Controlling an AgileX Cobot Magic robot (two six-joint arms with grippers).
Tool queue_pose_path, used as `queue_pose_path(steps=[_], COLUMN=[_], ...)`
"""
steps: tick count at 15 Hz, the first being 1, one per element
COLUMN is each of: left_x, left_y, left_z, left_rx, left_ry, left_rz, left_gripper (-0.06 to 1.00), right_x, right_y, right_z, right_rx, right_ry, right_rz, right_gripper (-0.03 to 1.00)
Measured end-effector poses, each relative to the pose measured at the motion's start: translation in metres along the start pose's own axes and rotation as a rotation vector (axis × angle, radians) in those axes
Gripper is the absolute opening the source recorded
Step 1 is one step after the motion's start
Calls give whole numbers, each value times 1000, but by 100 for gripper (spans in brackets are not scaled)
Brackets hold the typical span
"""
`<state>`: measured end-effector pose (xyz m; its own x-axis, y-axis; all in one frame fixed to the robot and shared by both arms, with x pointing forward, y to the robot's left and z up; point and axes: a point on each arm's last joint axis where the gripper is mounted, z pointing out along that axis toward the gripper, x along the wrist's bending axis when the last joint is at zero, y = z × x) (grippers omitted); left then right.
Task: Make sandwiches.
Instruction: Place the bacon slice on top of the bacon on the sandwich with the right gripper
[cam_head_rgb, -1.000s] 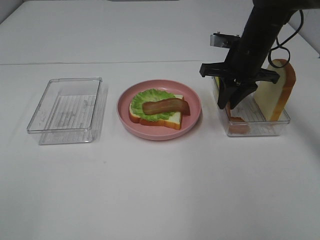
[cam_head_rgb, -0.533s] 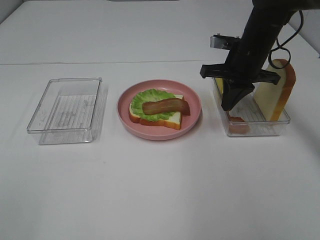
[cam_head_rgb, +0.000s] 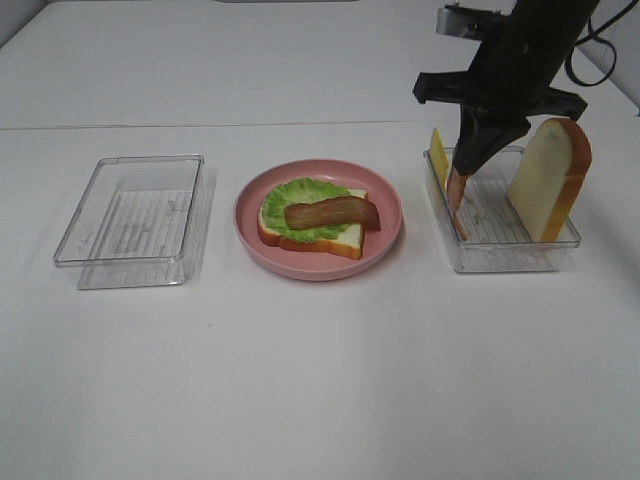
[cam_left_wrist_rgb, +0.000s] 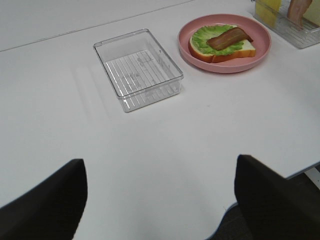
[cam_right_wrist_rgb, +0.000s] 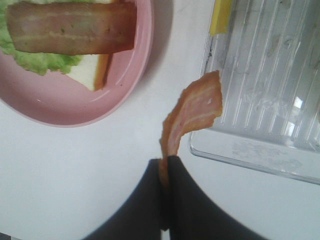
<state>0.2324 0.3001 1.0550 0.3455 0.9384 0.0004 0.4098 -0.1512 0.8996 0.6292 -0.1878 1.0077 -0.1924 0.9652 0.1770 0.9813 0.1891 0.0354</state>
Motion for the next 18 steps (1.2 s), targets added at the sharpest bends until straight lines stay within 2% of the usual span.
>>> queue_pose_path(steps=[2,4,6,7,10,12,14,17,18], left_x=[0,0,0,0,0,0,0,0,0], left_y=[0,0,0,0,0,0,0,0,0], left_z=[0,0,0,0,0,0,0,0,0], left_rx=[0,0,0,0,0,0,0,0,0], left_ry=[0,0,0,0,0,0,0,0,0], left_rz=[0,0,0,0,0,0,0,0,0], left_gripper=[77,77,77,77,77,77,77,77,77], right_x=[6,14,26,36,53,59,77,102,110], right_y=[-7,-14,-17,-17,-12,-9,-4,7,16], right_z=[-26,-46,-56,-59,-66,-66,-53,-15,9], right_rx=[-63,-108,-132,-147,-222,-257,-265,-236,-225], right_ry=[17,79,191,311,487,501,512,545,595], right_rz=[-9,-14,-36,-73,-112,-113,-133,-128,-124], right_gripper=[0,0,0,0,0,0,0,0,0])
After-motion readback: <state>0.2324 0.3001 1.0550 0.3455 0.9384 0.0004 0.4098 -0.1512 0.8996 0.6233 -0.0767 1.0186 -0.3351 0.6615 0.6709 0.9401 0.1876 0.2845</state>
